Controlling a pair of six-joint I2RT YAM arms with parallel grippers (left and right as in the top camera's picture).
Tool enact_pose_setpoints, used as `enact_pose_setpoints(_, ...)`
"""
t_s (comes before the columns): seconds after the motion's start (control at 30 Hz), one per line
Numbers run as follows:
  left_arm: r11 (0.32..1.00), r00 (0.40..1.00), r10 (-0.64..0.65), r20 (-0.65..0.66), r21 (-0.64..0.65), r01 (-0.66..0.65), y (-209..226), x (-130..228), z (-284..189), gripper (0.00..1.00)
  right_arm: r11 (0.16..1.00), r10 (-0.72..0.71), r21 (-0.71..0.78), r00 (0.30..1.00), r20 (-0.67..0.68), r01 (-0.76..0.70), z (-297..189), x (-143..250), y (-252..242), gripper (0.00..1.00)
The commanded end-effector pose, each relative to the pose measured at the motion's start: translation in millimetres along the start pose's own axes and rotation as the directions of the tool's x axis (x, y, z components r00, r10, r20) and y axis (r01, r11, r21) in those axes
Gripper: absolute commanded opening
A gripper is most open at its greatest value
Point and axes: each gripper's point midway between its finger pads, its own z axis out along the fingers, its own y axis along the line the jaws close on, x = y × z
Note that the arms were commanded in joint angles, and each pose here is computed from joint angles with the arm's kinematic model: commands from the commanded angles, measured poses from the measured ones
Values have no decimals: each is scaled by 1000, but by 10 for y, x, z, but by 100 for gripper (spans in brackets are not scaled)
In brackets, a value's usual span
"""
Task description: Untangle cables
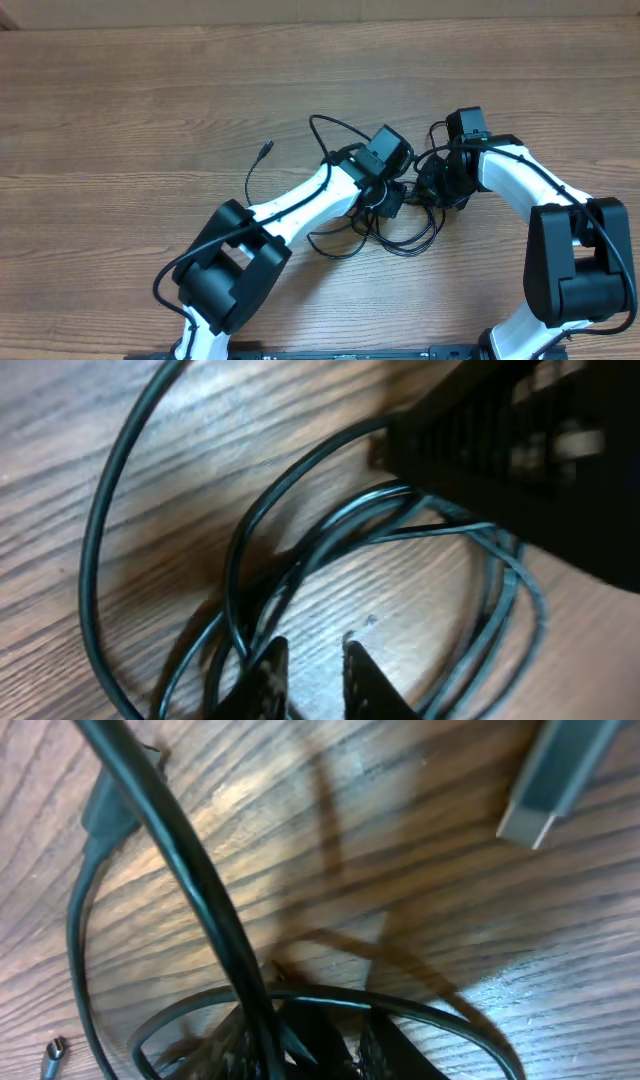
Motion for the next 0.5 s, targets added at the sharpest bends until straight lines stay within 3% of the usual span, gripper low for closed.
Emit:
enact_pose_setpoints(0.0,995,1000,23,0,-95,-23,188,22,73,17,1000,-3,-8,1000,-5,3,-5,41,9,30)
enact_pose_setpoints(0.17,987,1000,21,21,-159,-17,319,-21,53,18,1000,-3,-9,1000,-4,3,-5,38,11,30)
enact_pose_setpoints(0.47,993,999,20,-34,-112,-24,224,134,92,24,1000,-3,-9,1000,-4,3,-5,38,11,30)
